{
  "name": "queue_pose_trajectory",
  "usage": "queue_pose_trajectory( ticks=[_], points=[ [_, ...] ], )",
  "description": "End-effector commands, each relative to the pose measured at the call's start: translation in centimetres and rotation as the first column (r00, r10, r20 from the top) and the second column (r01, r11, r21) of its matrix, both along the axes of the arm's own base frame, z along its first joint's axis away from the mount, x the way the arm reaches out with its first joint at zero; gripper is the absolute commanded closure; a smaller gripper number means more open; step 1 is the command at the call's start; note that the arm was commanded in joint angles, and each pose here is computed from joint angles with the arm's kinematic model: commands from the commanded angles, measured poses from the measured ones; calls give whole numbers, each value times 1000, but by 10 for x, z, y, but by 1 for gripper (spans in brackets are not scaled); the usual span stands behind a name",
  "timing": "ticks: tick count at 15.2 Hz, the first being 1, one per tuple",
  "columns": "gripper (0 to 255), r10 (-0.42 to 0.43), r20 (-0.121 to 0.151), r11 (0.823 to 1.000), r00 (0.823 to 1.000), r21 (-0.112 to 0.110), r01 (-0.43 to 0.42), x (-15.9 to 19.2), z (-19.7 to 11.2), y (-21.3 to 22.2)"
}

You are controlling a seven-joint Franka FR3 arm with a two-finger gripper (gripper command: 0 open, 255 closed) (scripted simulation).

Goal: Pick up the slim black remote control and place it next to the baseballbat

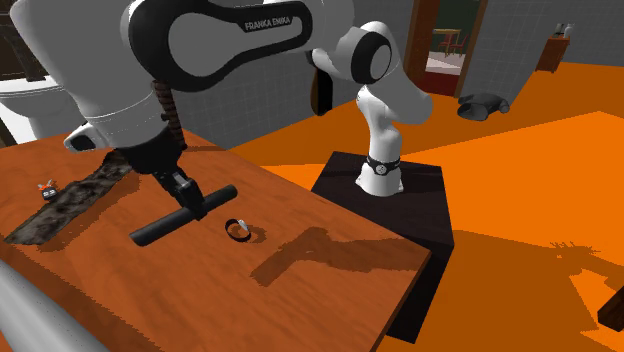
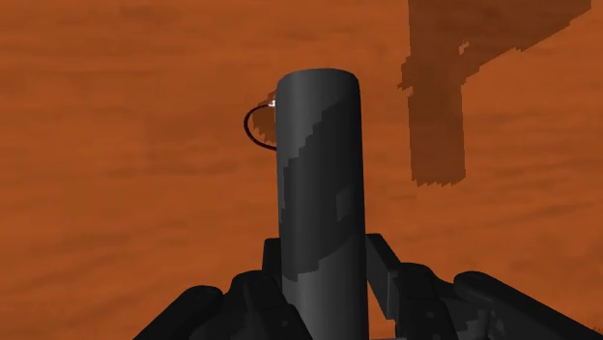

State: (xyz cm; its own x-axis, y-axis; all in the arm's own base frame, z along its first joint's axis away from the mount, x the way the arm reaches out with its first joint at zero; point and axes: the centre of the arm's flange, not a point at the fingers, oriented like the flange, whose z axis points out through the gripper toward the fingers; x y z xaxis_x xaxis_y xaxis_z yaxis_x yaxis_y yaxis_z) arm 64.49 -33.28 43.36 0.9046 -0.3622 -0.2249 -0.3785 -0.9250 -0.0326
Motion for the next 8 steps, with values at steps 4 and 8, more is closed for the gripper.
queue_pose_trajectory(
  ticks=[4,8],
  points=[
    [255,0,1,1000,1000,0,0,0,-26,0],
    [255,0,1,1000,1000,0,0,0,-48,0]
  ],
)
